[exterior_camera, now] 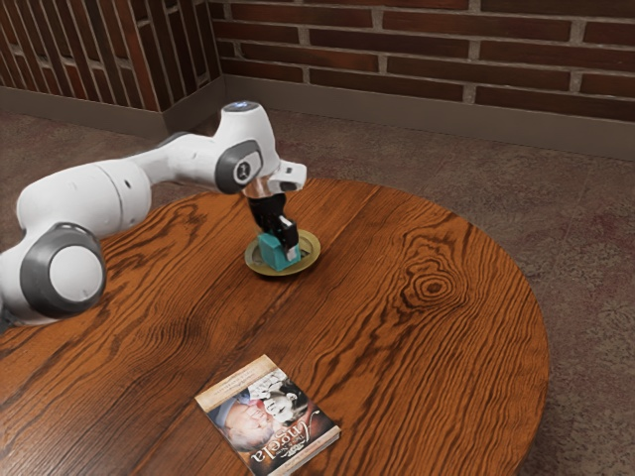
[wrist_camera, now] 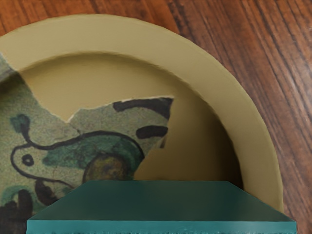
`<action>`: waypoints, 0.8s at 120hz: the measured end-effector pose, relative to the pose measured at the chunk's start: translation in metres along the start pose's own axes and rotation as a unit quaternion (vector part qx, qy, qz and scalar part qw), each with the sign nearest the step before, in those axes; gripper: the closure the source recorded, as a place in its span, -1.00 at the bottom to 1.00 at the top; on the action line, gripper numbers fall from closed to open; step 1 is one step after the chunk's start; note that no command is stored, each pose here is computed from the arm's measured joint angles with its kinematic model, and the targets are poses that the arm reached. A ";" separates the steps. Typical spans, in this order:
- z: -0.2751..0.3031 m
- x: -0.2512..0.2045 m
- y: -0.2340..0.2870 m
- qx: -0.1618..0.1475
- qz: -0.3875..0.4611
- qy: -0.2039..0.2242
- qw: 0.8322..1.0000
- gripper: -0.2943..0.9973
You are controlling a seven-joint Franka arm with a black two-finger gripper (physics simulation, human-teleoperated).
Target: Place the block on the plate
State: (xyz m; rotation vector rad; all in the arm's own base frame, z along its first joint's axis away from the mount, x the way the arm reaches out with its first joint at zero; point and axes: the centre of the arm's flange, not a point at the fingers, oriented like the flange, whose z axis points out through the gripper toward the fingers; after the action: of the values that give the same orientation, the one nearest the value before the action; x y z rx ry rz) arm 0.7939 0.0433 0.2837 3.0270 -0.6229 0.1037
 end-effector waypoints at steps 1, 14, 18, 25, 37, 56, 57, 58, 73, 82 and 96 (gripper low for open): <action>0.000 0.000 0.000 0.000 0.001 0.000 1.000 -0.07; -0.006 0.003 0.002 0.004 0.007 0.002 1.000 -0.11; -0.006 0.004 0.004 0.005 0.011 0.002 1.000 -0.15; -0.007 0.005 0.006 0.006 0.016 0.001 1.000 -0.24; -0.015 0.006 0.007 0.011 0.021 0.001 1.000 -0.35; -0.126 0.012 0.051 0.050 0.048 0.023 0.997 -0.45; -0.132 0.012 0.055 0.052 0.050 0.022 0.997 -0.46; -0.137 0.012 0.060 0.053 0.052 0.022 0.997 -0.46; -0.200 -0.017 0.129 0.046 0.063 -0.010 0.997 -0.50; -0.230 -0.035 0.164 0.039 0.057 -0.029 0.997 -0.51; -0.263 -0.065 0.205 0.032 0.033 -0.061 0.997 -0.52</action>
State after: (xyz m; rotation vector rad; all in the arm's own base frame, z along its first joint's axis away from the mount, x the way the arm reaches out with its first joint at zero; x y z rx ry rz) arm 0.6385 -0.1032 0.5477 3.0933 -0.7444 -0.0606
